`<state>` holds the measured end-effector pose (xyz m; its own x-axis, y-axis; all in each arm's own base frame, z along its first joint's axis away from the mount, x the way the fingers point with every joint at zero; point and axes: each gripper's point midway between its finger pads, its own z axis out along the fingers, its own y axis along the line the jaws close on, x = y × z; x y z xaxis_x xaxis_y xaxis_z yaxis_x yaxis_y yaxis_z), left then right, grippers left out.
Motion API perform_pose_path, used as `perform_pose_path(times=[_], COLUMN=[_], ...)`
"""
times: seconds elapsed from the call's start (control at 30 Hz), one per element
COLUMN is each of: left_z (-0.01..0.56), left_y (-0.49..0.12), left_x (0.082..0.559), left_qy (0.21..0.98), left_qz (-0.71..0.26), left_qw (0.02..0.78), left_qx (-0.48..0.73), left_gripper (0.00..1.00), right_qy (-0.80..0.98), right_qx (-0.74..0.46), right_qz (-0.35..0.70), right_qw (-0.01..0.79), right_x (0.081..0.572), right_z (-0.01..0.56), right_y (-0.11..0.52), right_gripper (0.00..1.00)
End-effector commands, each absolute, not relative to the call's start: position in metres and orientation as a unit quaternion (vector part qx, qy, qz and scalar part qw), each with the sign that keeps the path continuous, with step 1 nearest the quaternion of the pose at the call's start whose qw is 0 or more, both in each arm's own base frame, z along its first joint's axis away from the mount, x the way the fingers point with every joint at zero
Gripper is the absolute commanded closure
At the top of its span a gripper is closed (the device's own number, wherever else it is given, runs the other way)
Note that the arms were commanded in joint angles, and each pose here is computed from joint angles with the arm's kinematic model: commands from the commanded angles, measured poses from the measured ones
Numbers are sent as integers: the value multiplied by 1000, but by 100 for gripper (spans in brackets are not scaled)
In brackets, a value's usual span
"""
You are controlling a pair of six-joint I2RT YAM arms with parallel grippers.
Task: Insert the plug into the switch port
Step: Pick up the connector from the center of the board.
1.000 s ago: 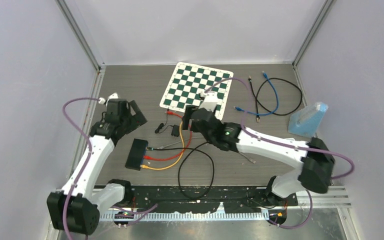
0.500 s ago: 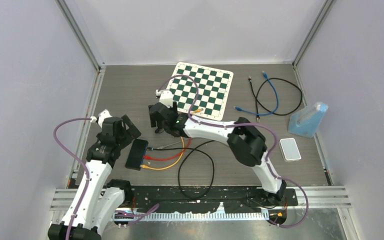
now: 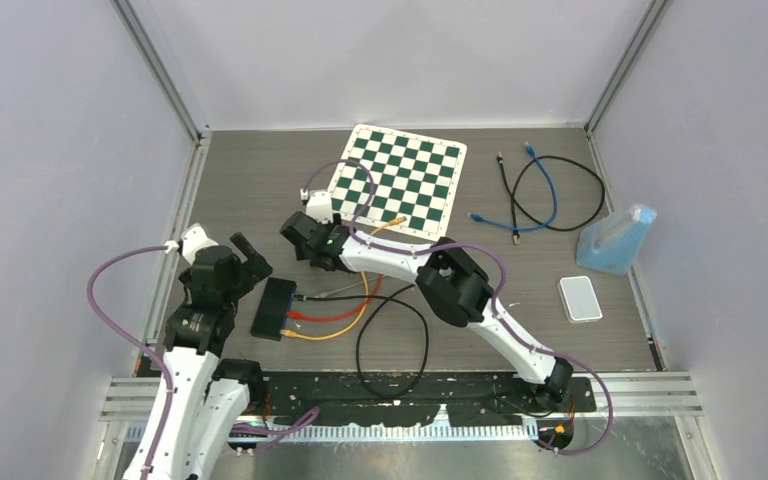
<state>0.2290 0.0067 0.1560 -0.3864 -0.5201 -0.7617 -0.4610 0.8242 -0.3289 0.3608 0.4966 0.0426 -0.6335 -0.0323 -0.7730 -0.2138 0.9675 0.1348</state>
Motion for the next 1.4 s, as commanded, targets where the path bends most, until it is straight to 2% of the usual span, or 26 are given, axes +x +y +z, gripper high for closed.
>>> perform_pose_path(times=[0.0, 0.17, 0.23, 0.27, 0.33, 0.43, 0.47, 0.5, 0.53, 0.63, 0.83, 1.03, 1.17, 1.23, 1.27, 1.33, 1.37], left_z=[158, 156, 156, 155, 156, 162, 164, 165, 167, 169, 171, 180, 167, 158, 154, 148, 147], left_y=[19, 17, 16, 14, 10, 1, -2, -5, -9, -23, -46, -83, -84, -79, -75, -57, -40], left_x=[227, 227, 228, 228, 229, 233, 235, 236, 237, 242, 250, 259, 263, 263, 262, 261, 261], left_qy=[826, 824, 825, 826, 829, 835, 835, 837, 839, 844, 847, 847, 861, 869, 874, 879, 875], left_qz=[0, -8, -12, -16, -25, -46, -53, -60, -68, -101, -158, -249, -243, -228, -214, -168, -129], left_qw=[479, 478, 478, 477, 477, 482, 484, 484, 484, 479, 464, 442, 411, 397, 392, 388, 389], left_qx=[-299, -303, -303, -300, -292, -263, -255, -249, -240, -219, -207, -158, -174, -186, -190, -221, -257], left_gripper=[0, 1, 0, 1, 1, 1, 2, 2, 2, 3, 6, 9, 10, 9, 8, 7, 5], right_qy=[906, 915, 913, 911, 902, 882, 867, 860, 839, 789, 688, 622, 632, 660, 672, 694, 703], right_qx=[-46, -31, -41, -48, -81, -149, -181, -200, -239, -318, -452, -507, -510, -510, -501, -484, -474], right_qz=[93, 91, 91, 94, 93, 139, 168, 180, 206, 243, 268, 292, 275, 263, 262, 263, 262], right_qw=[409, 392, 395, 400, 414, 425, 432, 433, 443, 467, 501, 522, 515, 485, 479, 463, 461], right_x=[361, 354, 354, 355, 355, 348, 345, 340, 334, 316, 277, 248, 246, 245, 247, 250, 253], right_z=[40, 34, 39, 47, 60, 67, 91, 85, 108, 119, 136, 140, 129, 112, 110, 109, 115], right_y=[495, 489, 489, 489, 485, 486, 488, 485, 486, 479, 456, 438, 427, 421, 422, 422, 425], right_gripper=[32, 37, 45, 55, 68, 84, 86, 89, 91, 95, 95, 95, 95, 88, 77, 64, 62])
